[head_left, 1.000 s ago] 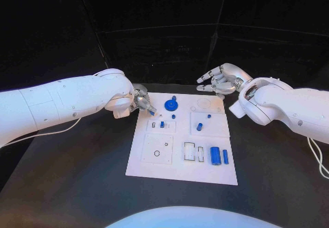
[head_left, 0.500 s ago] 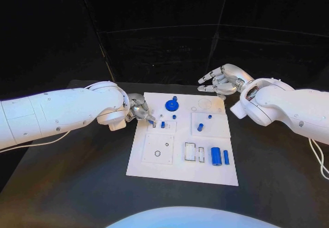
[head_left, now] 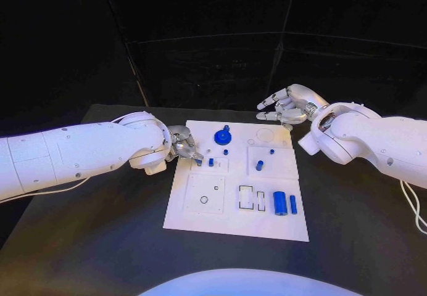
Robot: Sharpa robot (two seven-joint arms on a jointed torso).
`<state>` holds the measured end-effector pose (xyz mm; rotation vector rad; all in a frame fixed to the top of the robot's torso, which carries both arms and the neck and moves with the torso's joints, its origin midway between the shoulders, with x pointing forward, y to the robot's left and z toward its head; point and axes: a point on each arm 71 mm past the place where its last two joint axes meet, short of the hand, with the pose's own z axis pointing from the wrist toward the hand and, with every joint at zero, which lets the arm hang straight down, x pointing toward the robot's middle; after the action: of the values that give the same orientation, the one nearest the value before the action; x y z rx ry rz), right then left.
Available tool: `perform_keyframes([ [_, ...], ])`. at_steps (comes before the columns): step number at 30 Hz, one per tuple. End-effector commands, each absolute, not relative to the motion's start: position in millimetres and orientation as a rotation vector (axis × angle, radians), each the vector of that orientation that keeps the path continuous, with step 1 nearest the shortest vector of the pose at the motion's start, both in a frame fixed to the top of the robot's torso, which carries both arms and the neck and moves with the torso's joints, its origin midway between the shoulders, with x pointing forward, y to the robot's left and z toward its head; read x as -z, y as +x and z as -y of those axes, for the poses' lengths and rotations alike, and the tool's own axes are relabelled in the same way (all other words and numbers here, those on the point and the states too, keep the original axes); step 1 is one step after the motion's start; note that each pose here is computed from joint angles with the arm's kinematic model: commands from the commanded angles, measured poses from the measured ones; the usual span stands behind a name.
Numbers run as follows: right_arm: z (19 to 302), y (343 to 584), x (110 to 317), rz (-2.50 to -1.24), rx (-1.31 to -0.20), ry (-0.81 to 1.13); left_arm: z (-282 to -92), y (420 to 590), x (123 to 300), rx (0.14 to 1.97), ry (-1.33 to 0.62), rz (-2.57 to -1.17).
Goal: Assemble the parts on the task board
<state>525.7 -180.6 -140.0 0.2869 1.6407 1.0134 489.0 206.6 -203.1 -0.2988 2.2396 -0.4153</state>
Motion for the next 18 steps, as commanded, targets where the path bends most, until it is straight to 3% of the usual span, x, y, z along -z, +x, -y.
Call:
perform_keyframes([
  [1,179.3,525.3,138.9,-1.640,-1.022,0.277,-205.4,489.6,204.1,0.389,-0.276,-2.231],
  [18,180.0,525.1,138.8,-1.638,-1.021,0.278,-204.6,488.7,208.8,0.343,-0.244,-2.253],
])
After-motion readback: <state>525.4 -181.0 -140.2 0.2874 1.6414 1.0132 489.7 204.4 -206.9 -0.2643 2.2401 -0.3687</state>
